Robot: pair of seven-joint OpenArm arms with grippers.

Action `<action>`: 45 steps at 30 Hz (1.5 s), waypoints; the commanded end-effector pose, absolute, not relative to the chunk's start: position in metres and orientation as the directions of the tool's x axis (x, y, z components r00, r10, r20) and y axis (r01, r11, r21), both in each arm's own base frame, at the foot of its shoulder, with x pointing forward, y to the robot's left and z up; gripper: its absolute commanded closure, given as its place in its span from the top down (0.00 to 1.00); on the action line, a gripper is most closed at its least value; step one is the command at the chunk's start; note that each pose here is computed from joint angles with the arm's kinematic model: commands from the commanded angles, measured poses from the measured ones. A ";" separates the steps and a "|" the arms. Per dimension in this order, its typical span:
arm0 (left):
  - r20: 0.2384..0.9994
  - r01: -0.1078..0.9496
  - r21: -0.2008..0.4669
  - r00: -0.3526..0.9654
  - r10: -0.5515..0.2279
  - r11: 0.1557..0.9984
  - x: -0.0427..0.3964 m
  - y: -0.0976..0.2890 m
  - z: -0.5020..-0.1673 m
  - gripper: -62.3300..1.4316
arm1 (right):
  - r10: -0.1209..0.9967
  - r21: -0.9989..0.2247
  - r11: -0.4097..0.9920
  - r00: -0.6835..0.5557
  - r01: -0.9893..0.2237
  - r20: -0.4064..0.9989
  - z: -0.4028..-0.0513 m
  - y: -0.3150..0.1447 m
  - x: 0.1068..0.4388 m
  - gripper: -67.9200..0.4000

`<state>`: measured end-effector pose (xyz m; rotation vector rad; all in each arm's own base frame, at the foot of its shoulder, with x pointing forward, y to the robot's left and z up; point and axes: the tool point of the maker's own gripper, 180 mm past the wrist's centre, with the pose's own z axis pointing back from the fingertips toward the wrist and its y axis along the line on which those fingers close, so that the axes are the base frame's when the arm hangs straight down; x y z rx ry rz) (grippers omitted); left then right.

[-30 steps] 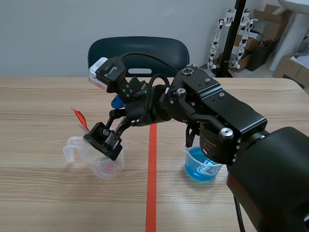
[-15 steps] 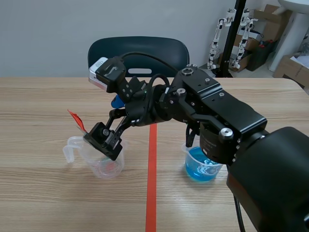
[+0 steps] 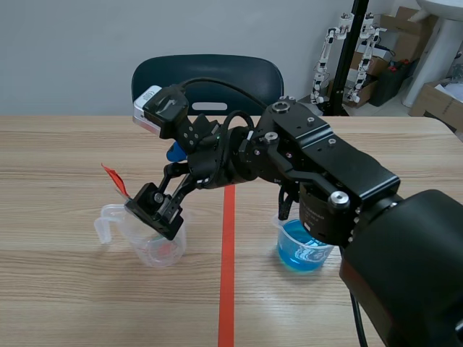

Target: Do the redox reaction experiment. put the plate into the left beaker

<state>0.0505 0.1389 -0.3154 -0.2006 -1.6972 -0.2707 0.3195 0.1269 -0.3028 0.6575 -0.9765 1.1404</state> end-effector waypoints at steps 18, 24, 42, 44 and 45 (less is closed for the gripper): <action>0.982 0.279 0.060 -0.189 -0.007 0.958 0.048 0.140 -0.305 1.00 | 0.426 -0.075 0.300 0.063 -0.951 0.903 -0.290 0.131 0.325 1.00; 0.982 0.279 0.060 -0.189 -0.006 0.959 0.048 0.140 -0.305 1.00 | 0.425 -0.075 0.300 0.063 -0.951 0.903 -0.290 0.131 0.325 1.00; 0.982 0.279 0.060 -0.189 -0.006 0.959 0.048 0.140 -0.305 1.00 | 0.423 -0.075 0.300 0.062 -0.951 0.904 -0.289 0.131 0.325 1.00; 0.982 0.279 0.060 -0.189 -0.006 0.959 0.048 0.140 -0.305 1.00 | 0.423 -0.075 0.300 0.062 -0.951 0.904 -0.289 0.131 0.325 1.00; 0.982 0.279 0.060 -0.189 -0.006 0.959 0.048 0.140 -0.305 1.00 | 0.423 -0.075 0.300 0.062 -0.951 0.904 -0.289 0.131 0.325 1.00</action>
